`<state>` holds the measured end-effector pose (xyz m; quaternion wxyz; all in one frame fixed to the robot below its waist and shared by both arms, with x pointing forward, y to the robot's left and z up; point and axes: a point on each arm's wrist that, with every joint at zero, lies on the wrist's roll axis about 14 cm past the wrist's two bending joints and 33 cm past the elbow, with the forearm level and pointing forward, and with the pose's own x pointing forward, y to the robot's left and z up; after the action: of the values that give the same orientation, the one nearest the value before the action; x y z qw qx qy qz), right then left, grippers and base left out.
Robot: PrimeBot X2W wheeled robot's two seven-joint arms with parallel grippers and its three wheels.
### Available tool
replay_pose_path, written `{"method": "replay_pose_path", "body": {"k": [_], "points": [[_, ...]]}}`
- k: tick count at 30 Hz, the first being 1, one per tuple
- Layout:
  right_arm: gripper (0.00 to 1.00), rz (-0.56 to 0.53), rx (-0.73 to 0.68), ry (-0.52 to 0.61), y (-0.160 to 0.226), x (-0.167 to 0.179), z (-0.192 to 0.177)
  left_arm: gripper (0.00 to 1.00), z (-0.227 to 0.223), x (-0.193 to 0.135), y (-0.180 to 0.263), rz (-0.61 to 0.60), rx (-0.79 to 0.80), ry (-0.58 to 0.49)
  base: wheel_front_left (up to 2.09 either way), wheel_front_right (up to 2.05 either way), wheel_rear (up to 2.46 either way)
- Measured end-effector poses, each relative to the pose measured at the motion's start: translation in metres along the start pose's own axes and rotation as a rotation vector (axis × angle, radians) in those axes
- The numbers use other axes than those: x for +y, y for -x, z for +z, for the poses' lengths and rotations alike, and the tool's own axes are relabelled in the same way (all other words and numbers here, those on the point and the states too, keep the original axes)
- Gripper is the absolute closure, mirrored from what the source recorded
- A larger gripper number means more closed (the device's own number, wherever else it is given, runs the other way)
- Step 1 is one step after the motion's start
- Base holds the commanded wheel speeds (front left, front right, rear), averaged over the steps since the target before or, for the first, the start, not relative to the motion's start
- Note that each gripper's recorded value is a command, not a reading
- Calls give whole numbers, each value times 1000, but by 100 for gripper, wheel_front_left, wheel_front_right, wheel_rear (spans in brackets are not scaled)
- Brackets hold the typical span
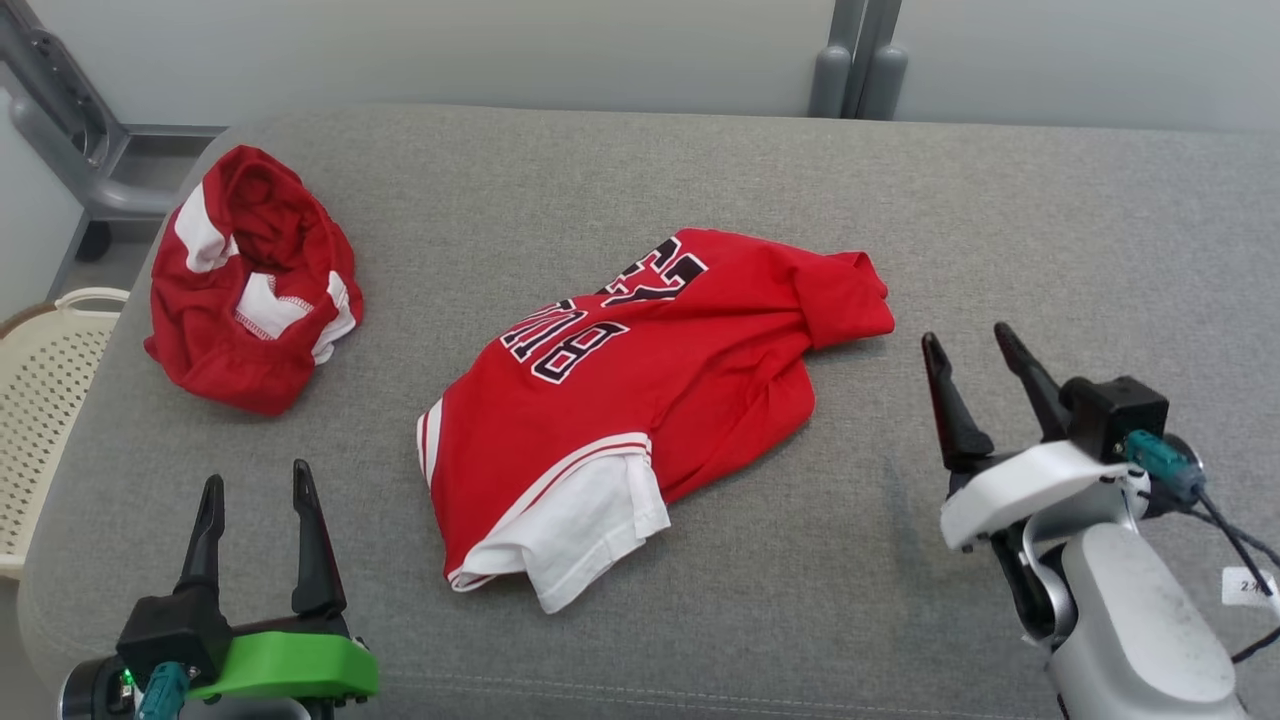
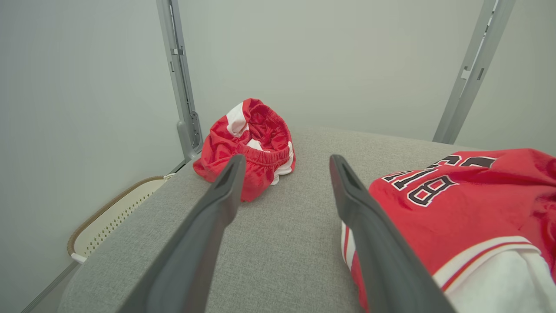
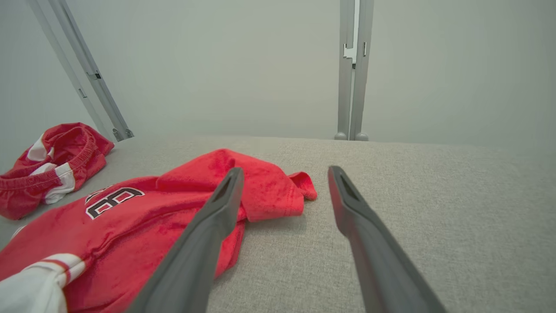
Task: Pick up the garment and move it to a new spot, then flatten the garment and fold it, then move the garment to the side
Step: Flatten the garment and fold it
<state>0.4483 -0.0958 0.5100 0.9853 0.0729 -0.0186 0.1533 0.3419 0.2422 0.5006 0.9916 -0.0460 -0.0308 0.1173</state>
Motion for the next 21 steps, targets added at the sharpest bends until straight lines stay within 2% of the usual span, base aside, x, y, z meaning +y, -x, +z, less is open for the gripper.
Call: {"method": "replay_pose_path", "body": {"k": [6, 17, 21], "points": [[0, 16, 23, 42, -33, -9, 5, 0, 1, 0, -3, 1, -6, 9, 0, 0, 0], [0, 19, 267, 18, -63, -15, -62, 0, -7, 9, -6, 31, 20, 6, 0, 0, 0], [0, 20, 311, 14, -71, -15, -78, 0, -9, 11, -7, 39, 29, -1, 0, 0, 0]]}}
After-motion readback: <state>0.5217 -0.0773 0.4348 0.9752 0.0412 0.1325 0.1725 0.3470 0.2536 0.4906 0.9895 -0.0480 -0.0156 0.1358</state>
